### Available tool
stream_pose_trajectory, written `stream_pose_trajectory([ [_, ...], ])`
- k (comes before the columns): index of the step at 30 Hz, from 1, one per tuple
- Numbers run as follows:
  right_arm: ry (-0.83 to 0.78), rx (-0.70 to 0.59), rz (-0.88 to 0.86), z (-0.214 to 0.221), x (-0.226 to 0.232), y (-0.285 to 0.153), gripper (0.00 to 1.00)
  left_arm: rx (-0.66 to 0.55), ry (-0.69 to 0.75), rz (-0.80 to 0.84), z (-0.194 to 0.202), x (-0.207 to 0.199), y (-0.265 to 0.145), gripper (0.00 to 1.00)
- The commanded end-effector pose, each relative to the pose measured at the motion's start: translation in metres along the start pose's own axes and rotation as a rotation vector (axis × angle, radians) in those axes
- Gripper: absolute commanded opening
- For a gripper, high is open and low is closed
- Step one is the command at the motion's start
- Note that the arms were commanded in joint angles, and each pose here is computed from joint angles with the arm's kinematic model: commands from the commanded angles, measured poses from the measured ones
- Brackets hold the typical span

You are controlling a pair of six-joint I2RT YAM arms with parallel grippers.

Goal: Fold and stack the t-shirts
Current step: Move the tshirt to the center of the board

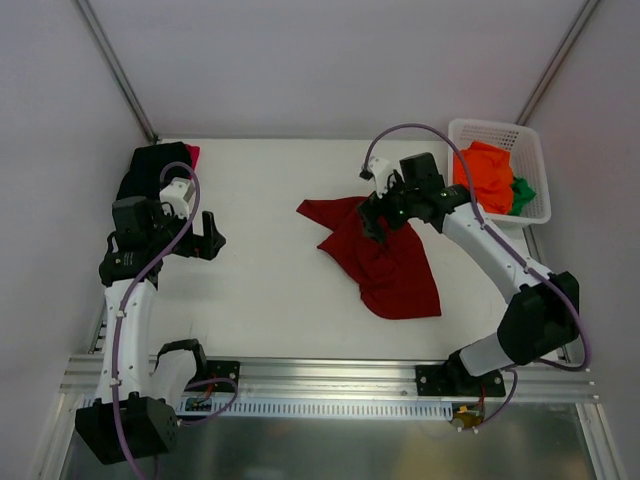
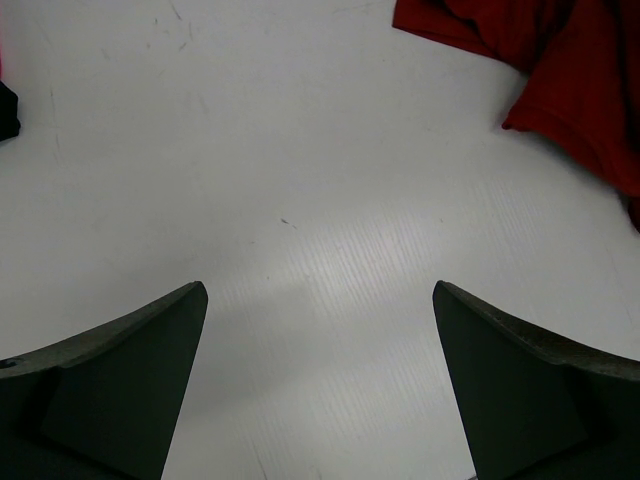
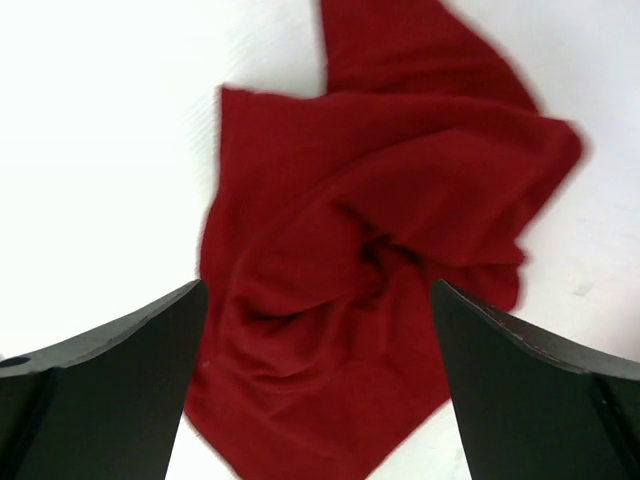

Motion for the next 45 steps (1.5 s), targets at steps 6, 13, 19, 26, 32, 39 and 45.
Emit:
stream_pose_trajectory([
  [6,0.155,0.148,0.351,0.023,-0.105,0.018,0.97,0.003,0.037,0.012,-0.005,-0.006,-0.002,0.99],
  [13,0.228,0.342,0.430,0.074,-0.156,0.040,0.98,0.001,0.042,0.004,-0.007,-0.007,-0.004,0.99],
  [19,0.285,0.426,0.584,0.110,-0.200,0.026,0.98,-0.004,0.046,0.004,-0.007,-0.008,-0.006,0.99],
  [26,0.312,0.531,0.841,0.140,-0.238,-0.023,0.97,0.002,0.048,0.012,-0.007,-0.010,-0.006,0.99],
  [32,0.342,0.571,0.873,0.159,-0.245,-0.032,0.97,0.010,0.053,0.020,-0.006,-0.013,-0.004,0.99],
  [39,0.384,0.088,0.330,0.074,-0.164,0.000,0.99,0.026,0.070,0.034,-0.006,-0.017,0.000,0.99],
  [45,0.358,-0.019,0.282,0.024,-0.131,-0.043,0.99,0.188,0.193,0.175,0.013,-0.066,0.032,0.99],
])
Point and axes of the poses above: each gripper's point midway between its finger pads, its own y axis out along the fingers, its own x axis along the line the jaws close on, z = x × y, the point moved 1 cm from there along -y, back along the fingers, and after that the axes turned 11 degrees about -y, right-handed, at the moved point
